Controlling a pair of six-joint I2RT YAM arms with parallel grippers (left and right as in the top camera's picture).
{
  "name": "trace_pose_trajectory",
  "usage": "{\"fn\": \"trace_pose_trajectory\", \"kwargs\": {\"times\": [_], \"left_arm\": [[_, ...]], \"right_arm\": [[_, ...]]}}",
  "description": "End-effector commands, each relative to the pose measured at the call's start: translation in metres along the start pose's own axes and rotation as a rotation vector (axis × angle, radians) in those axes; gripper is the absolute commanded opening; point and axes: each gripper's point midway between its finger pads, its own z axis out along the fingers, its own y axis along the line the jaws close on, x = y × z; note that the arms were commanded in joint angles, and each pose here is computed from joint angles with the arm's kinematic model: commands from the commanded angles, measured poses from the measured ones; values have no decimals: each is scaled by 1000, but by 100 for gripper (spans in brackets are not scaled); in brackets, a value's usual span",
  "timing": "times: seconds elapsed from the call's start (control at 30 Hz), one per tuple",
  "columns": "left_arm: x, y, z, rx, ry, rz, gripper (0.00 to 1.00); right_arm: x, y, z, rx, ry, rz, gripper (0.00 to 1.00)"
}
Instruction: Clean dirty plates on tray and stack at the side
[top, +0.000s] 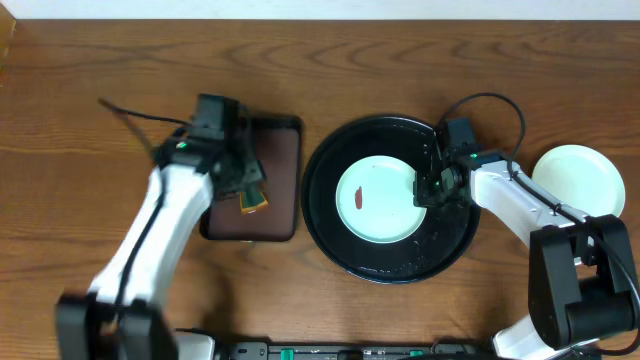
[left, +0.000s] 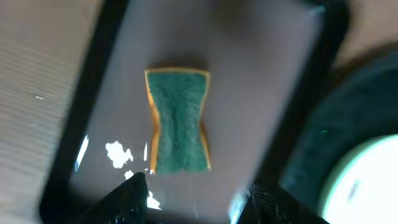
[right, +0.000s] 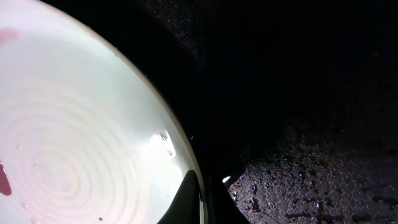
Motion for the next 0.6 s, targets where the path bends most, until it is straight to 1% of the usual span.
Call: {"fn": "trace_pose_trajectory", "kwargs": {"times": [0.0,0.07,0.13,0.17,0.2,0.23,0.3,0.33,0.4,0.43,0.47,0.5,0.57], "left_arm": [[8,12,50,-90,84,-48,40],[13,15,68,-113,118,-57,32],[21,21,87,-144,165,-74,25],[25,23,96,-155,184,-74,20],[27,24,101,-162,195,-73,10],[29,26,106,-169,206,-73,8],[31,27,110,-174,218,-65,7],[32,24,110,-153,228,-44,7],[34,4,102,-43,266,34,7],[31,-8,90,14,273,61,7],[29,-10,83,22,266,61,7],[24,-13,68,34,242,63,31],[20,-13,57,36,211,67,46]], "right_arm": [[0,-20,2,105,-22,0,1],[0,-20,2,105,-22,0,1],[0,-20,2,105,-22,0,1],[0,-20,2,105,-22,0,1],[0,-20,2,105,-22,0,1],[0,-20,2,105,-22,0,1],[0,-20,2,105,-22,0,1],[0,-20,2,105,-22,0,1],[0,-20,2,105,-22,-1,1],[-1,-20,2,105,-23,0,1],[0,-20,2,105,-23,0,1],[0,-20,2,105,-23,0,1],[0,-20,2,105,-23,-1,1]]}}
